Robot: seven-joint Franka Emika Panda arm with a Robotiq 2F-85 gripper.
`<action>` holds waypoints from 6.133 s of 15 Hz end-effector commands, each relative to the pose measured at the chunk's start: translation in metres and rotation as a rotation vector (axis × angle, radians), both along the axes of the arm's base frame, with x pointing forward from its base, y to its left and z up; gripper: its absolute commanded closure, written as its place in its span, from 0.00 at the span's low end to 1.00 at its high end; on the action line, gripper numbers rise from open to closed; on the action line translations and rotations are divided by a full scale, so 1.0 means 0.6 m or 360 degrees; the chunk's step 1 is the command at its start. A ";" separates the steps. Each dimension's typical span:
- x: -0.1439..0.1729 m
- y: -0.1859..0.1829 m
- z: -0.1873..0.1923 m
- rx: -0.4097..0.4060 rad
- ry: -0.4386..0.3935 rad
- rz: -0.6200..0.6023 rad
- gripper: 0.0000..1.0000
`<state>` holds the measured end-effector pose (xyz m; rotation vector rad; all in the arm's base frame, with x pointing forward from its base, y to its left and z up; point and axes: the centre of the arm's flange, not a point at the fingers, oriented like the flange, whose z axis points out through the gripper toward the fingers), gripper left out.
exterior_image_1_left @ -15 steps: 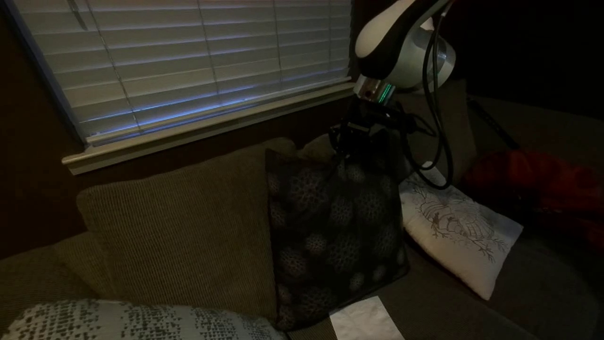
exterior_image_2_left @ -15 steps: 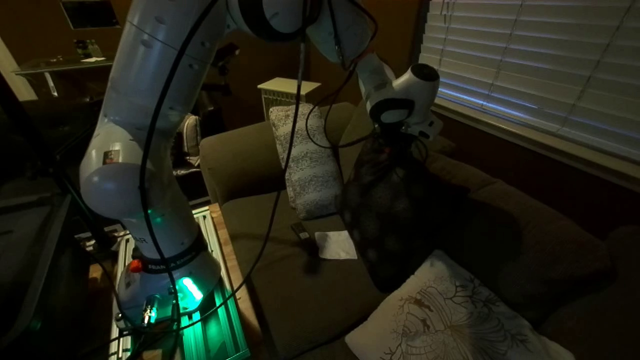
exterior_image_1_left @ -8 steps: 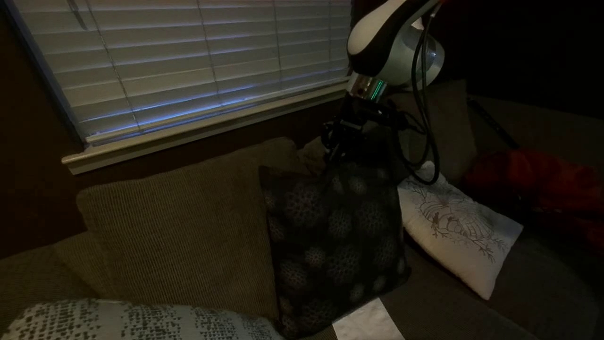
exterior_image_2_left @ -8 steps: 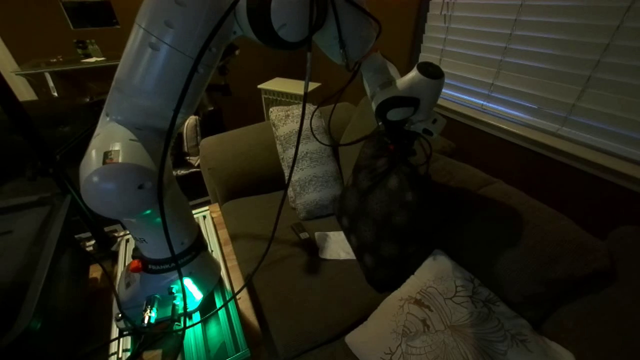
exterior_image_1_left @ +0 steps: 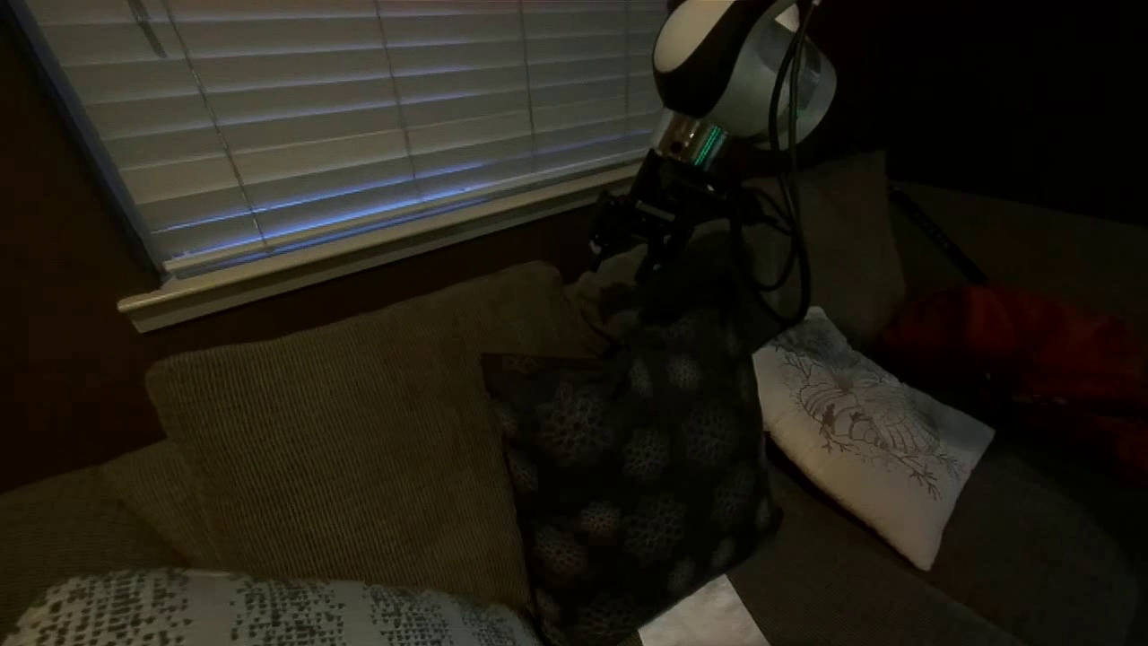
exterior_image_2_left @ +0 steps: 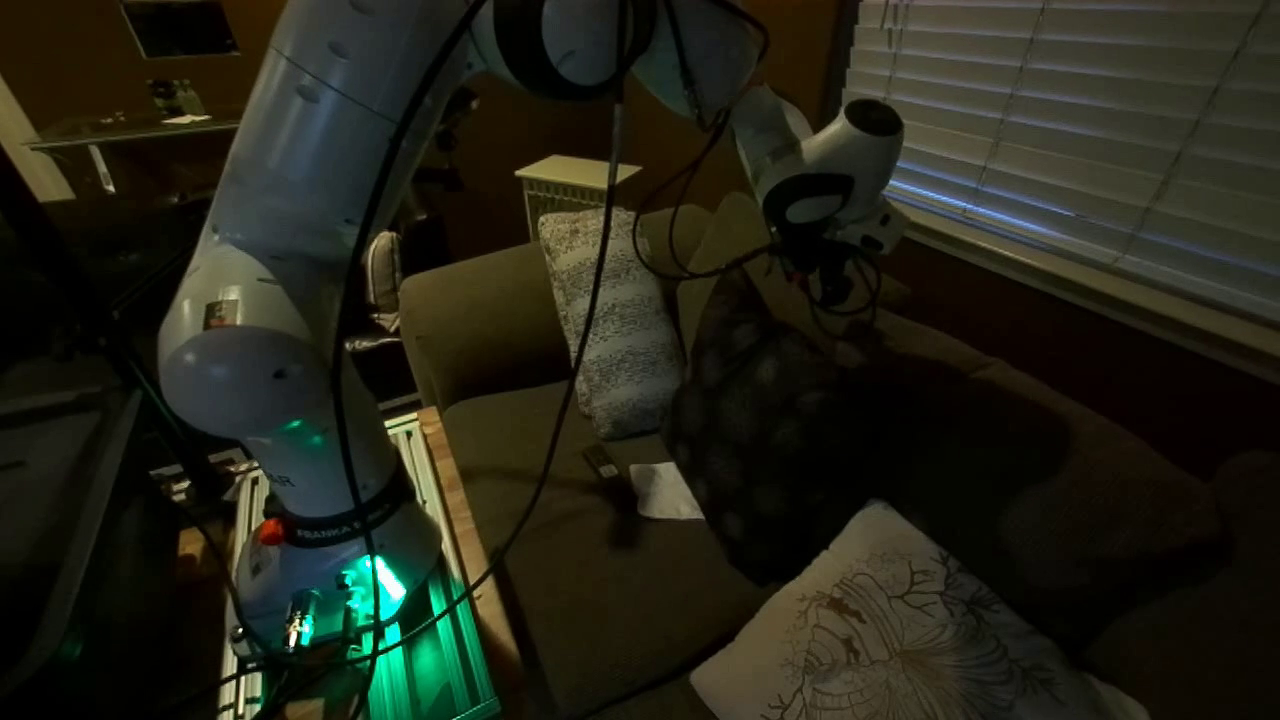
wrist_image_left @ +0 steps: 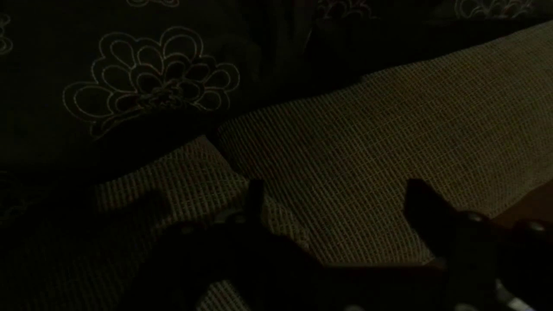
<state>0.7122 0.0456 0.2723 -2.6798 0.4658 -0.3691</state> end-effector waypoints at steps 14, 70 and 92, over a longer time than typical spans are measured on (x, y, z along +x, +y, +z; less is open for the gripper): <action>-0.132 -0.242 -0.003 -0.0052 0.0324 -0.0556 0.00; -0.138 -0.517 -0.442 -0.0889 0.0351 -0.0629 0.00; -0.152 -0.502 -0.479 -0.0583 0.0082 -0.0608 0.98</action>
